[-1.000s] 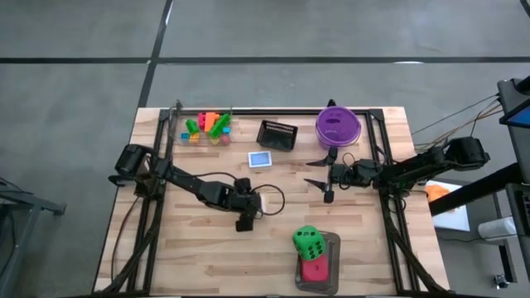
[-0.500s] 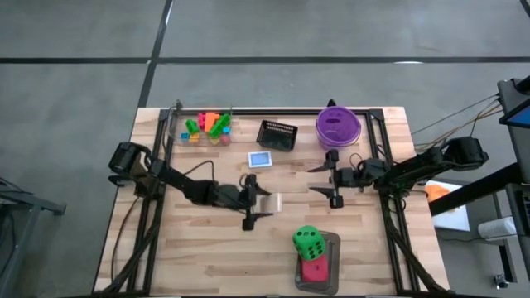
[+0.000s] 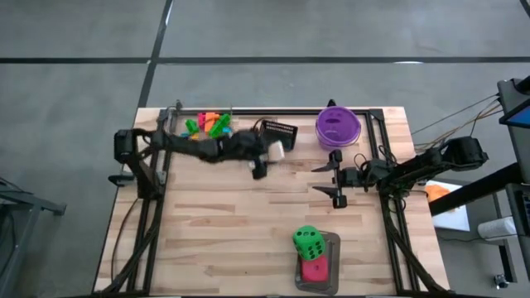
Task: Pick & Place Toys
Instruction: Put the yellow deck of cards into the black basket
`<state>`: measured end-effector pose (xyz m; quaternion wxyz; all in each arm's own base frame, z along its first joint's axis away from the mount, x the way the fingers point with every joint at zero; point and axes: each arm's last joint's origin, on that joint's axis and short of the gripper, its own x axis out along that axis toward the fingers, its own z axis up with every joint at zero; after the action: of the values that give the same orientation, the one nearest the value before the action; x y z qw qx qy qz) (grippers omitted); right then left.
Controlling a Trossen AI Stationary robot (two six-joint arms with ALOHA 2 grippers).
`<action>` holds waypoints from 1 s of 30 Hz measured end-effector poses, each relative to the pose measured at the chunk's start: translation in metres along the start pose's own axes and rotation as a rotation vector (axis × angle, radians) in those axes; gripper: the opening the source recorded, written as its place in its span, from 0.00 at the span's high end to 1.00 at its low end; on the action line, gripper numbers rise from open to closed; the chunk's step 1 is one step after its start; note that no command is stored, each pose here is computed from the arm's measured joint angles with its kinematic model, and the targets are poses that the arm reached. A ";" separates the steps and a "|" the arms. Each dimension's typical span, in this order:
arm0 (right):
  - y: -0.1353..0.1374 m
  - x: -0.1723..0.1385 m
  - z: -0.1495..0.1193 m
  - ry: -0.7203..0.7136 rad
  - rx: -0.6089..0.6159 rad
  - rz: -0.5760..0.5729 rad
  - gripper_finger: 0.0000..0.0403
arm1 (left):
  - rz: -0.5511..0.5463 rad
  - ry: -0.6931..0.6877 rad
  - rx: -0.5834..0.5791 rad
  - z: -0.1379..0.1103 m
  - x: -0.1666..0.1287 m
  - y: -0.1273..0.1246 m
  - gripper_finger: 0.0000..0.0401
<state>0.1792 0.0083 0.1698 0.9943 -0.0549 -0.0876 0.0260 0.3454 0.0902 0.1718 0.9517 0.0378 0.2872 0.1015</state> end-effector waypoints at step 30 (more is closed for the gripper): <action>0.000 -0.002 -0.003 0.021 0.006 -0.028 0.37 | 0.005 0.297 0.136 -0.003 0.071 0.110 0.26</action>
<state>0.1782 0.0075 0.1670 0.9956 -0.0510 -0.0778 0.0120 0.3824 0.2126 0.1456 0.8938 0.0874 0.4308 0.0887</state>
